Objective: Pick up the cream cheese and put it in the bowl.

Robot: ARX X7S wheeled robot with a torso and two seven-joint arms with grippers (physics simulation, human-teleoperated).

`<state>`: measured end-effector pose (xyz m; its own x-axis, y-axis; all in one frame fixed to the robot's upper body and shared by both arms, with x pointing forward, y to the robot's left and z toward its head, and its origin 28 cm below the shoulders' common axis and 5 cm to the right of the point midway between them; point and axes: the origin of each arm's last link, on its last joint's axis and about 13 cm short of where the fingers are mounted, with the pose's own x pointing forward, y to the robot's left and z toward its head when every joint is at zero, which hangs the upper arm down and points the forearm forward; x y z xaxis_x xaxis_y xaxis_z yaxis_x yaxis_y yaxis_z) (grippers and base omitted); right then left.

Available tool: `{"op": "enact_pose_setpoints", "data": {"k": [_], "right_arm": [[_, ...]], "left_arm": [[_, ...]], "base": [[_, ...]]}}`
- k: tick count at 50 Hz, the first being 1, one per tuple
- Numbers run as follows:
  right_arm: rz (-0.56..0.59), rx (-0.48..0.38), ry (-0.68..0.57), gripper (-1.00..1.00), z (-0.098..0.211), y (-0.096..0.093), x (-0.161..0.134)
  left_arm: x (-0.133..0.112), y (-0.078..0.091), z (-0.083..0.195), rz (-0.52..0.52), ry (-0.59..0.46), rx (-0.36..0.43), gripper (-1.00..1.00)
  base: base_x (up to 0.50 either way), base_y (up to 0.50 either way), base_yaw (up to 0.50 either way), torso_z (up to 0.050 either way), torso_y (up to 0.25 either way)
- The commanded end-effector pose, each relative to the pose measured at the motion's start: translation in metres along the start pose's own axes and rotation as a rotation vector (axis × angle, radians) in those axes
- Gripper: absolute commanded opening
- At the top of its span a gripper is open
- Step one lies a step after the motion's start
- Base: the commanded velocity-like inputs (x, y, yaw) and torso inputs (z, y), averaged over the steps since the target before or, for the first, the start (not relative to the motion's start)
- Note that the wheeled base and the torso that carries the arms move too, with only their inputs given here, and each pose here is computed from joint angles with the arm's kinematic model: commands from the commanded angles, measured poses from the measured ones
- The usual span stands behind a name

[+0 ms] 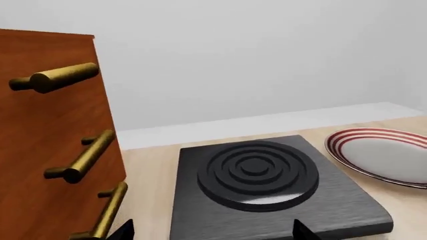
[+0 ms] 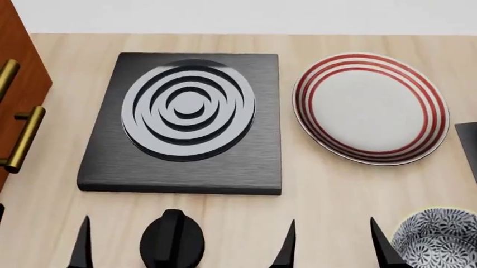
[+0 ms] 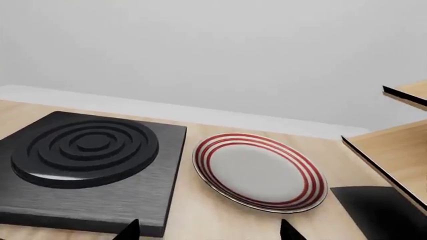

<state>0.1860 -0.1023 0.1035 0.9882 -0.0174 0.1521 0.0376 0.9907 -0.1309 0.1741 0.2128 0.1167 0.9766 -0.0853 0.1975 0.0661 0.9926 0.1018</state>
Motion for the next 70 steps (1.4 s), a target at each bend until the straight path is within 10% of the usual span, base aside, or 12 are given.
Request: {"op": "enact_pose_setpoints", "data": {"k": [1,11,14,33,70], "right_arm": [[0.001,-0.005,-0.001,1.0,0.001,0.0,-0.001],[0.0,-0.005,0.007,1.0,-0.002,0.0,0.002],[-0.003,-0.005,0.01,1.0,-0.004,0.0,0.003],[-0.001,-0.001,0.027,1.0,-0.009,-0.001,0.004],[-0.006,-0.01,0.042,1.0,-0.013,0.0,0.006]], "left_arm": [[-0.004,0.005,0.01,-0.033,0.017,0.0,1.0],[-0.005,0.017,0.032,-0.024,0.041,0.036,1.0],[-0.006,0.018,0.038,-0.087,0.12,-0.083,1.0],[-0.002,0.03,0.064,-0.075,0.206,0.255,1.0],[0.007,0.046,0.064,-0.365,0.512,0.326,1.0]], "base": [[0.0,0.0,0.0,0.0,0.0],[0.0,0.0,0.0,0.0,0.0],[0.0,0.0,0.0,0.0,0.0],[0.0,0.0,0.0,0.0,0.0],[0.0,0.0,0.0,0.0,0.0]]}}
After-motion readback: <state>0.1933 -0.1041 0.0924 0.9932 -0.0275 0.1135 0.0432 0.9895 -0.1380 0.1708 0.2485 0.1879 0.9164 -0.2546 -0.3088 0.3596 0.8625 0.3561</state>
